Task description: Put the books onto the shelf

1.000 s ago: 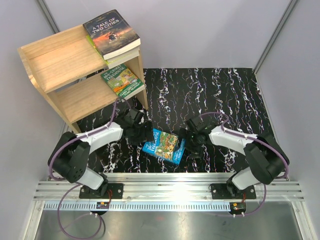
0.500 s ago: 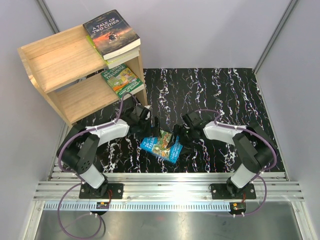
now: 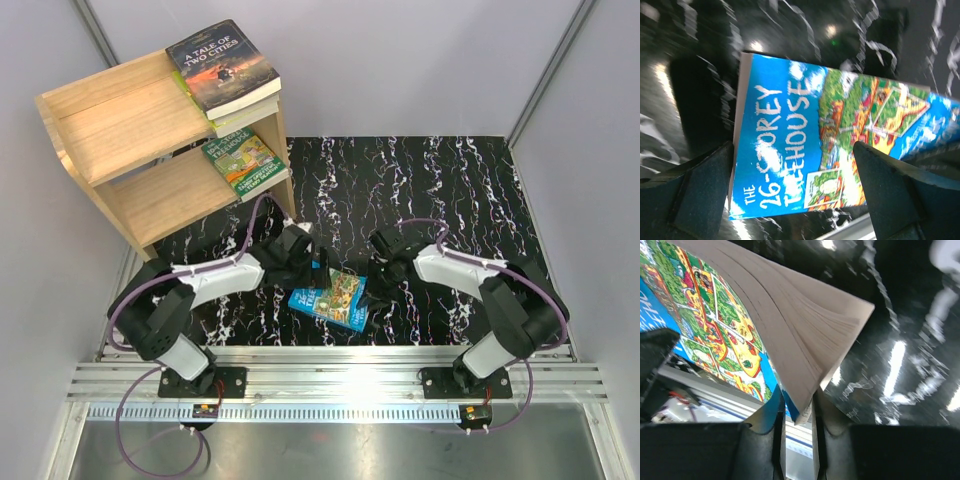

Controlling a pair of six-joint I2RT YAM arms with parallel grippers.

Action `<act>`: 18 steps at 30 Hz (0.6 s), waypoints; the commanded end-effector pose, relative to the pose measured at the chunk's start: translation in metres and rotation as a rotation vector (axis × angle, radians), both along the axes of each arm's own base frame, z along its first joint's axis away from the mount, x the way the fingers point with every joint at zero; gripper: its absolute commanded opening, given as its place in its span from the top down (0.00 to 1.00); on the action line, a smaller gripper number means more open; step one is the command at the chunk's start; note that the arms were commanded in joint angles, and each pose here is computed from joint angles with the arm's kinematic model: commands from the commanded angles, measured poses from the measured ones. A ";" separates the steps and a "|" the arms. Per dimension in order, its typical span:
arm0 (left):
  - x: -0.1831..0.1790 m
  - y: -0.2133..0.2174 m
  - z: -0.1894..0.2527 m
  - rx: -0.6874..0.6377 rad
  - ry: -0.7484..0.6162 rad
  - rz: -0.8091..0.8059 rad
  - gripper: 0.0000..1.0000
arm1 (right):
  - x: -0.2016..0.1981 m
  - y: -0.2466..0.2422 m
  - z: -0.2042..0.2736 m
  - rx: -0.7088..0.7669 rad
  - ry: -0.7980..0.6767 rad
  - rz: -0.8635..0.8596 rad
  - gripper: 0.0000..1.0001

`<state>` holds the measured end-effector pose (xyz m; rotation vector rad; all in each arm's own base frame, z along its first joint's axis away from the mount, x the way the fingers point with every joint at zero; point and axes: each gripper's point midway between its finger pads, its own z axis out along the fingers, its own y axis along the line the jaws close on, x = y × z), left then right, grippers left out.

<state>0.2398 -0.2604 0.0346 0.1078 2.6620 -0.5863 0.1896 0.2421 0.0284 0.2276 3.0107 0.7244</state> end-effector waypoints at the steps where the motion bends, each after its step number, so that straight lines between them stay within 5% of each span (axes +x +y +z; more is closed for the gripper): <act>1: -0.071 -0.077 0.050 -0.335 0.158 -0.207 0.01 | 0.046 0.029 0.055 0.128 -0.251 -0.048 1.00; 7: -0.072 -0.076 0.097 -0.396 0.066 -0.217 0.01 | 0.046 0.026 0.097 0.169 -0.325 -0.065 1.00; 12: -0.050 -0.050 0.147 -0.320 -0.078 -0.082 0.01 | 0.043 0.008 0.131 0.158 -0.381 -0.149 1.00; 18: -0.048 -0.025 0.169 -0.267 -0.077 0.029 0.01 | 0.032 -0.016 0.162 0.165 -0.448 -0.240 1.00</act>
